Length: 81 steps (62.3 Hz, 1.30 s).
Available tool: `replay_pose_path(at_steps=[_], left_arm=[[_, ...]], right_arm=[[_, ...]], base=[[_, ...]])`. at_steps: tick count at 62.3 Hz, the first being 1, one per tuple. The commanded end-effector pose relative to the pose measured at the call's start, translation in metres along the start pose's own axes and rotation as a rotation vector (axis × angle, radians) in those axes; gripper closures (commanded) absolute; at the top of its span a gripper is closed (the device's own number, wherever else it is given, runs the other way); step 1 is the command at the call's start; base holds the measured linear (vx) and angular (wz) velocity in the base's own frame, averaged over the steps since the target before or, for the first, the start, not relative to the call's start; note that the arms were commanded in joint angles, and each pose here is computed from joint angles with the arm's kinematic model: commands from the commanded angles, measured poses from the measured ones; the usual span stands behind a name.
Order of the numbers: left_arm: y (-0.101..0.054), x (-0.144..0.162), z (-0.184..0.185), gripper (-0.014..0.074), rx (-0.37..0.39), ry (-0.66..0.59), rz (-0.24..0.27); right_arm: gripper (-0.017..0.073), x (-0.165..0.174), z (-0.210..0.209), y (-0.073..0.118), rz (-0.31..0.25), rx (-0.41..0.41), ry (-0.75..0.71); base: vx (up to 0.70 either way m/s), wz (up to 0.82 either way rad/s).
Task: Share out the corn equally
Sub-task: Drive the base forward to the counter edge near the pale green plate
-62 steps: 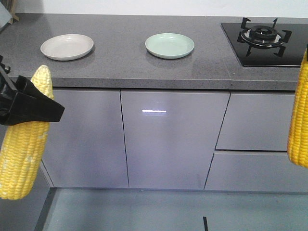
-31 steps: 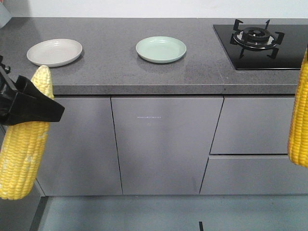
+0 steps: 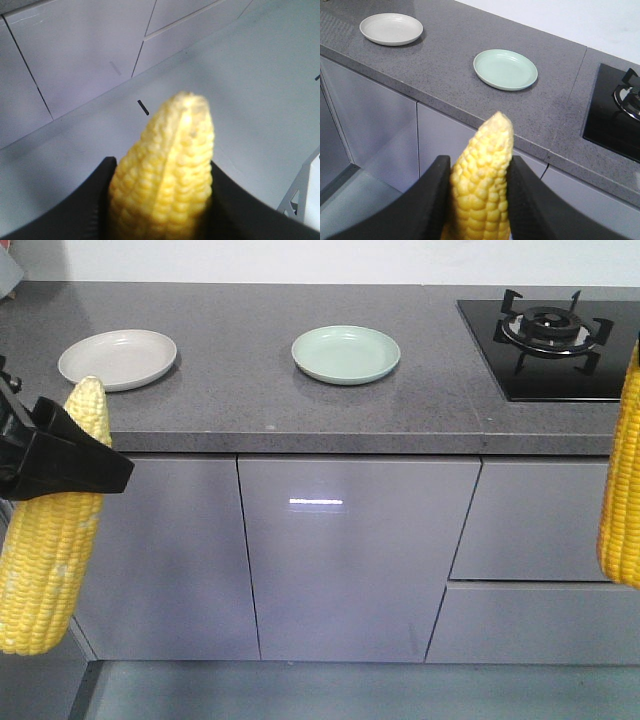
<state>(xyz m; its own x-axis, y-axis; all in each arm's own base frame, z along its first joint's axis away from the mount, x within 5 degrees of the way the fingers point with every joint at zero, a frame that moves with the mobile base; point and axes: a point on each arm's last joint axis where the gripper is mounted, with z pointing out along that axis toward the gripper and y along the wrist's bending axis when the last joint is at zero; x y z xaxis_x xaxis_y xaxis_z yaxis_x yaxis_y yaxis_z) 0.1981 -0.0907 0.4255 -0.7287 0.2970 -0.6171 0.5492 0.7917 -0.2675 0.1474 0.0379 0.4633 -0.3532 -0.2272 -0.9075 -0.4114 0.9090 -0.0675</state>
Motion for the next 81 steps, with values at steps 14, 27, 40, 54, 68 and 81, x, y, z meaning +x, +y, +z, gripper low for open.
replay_pose_path(at_steps=[14, 27, 40, 54, 68, 81], left_arm=[[-0.0091, -0.0051, -0.0137, 0.06, 0.022, -0.096, 0.013], [-0.0091, -0.0051, -0.0137, 0.06, 0.022, -0.096, 0.013], [-0.0091, -0.0051, -0.0137, 0.06, 0.022, -0.096, 0.013], [-0.0091, -0.0051, -0.0137, 0.06, 0.022, -0.096, 0.013], [-0.0091, -0.0051, -0.0137, 0.06, 0.022, -0.096, 0.013], [-0.0091, -0.0051, -0.0137, 0.06, 0.022, -0.096, 0.013]], right_arm=[[0.0564, -0.0124, -0.0069, -0.0017, -0.001, 0.027, -0.1], [0.0564, -0.0124, -0.0069, -0.0017, -0.001, 0.027, -0.1], [0.0564, -0.0123, -0.0069, -0.0017, -0.001, 0.027, -0.099], [0.0564, -0.0123, -0.0069, -0.0017, -0.001, 0.027, -0.099], [0.0564, -0.0123, -0.0069, -0.0017, -0.001, 0.027, -0.099], [0.0564, -0.0123, -0.0069, -0.0017, -0.001, 0.027, -0.099]], base=[[0.1, 0.06], [0.1, 0.01], [0.09, -0.01], [0.08, 0.01], [0.07, 0.0], [0.05, -0.01]])
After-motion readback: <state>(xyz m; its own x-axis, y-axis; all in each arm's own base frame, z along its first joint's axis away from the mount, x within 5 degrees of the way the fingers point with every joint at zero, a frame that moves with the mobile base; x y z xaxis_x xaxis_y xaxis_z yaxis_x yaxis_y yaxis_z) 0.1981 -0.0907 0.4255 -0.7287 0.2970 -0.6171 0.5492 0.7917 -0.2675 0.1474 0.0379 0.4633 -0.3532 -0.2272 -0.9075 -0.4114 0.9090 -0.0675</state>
